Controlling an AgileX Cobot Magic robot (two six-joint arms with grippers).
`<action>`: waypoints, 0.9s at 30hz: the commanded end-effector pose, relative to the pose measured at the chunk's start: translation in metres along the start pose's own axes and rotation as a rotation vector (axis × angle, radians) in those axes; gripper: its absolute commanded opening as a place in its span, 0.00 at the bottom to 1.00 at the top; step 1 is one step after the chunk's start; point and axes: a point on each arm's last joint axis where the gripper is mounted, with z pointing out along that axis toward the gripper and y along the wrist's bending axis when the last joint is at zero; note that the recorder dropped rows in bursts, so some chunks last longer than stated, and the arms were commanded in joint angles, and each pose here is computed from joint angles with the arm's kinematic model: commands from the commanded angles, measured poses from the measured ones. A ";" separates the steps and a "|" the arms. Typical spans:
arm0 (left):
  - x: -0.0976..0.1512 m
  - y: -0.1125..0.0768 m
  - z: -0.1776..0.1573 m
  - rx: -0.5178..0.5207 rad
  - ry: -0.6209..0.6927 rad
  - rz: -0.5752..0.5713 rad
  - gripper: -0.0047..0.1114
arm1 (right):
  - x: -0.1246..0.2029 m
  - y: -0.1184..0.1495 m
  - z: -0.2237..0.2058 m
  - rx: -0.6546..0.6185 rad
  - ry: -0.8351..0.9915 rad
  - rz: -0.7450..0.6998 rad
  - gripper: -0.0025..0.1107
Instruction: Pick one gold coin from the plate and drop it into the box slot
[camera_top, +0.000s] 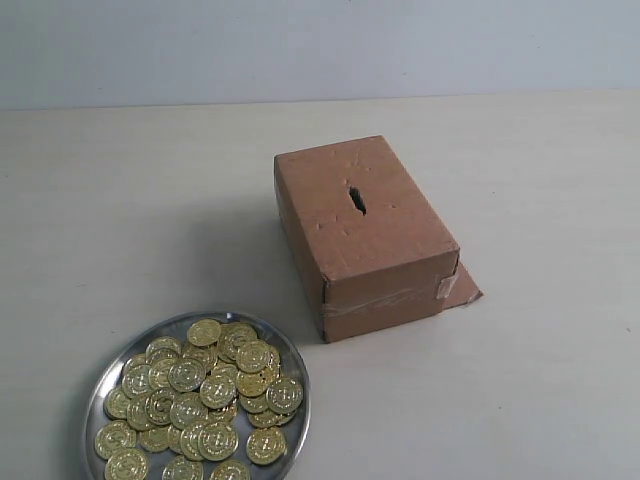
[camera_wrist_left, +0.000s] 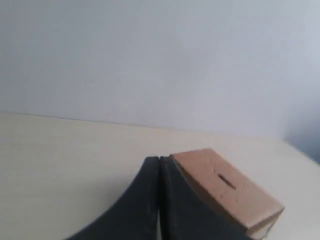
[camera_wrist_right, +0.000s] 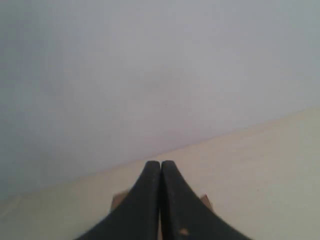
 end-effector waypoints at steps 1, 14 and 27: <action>-0.018 -0.007 0.036 0.110 0.277 0.374 0.04 | -0.020 0.009 0.037 0.009 0.358 -0.236 0.02; 0.046 -0.053 0.178 0.995 0.656 1.397 0.04 | 0.012 -0.028 0.147 0.031 0.839 -0.160 0.02; 0.108 -0.049 0.231 1.237 0.925 1.557 0.04 | 0.013 -0.022 0.150 -0.058 0.822 -0.138 0.02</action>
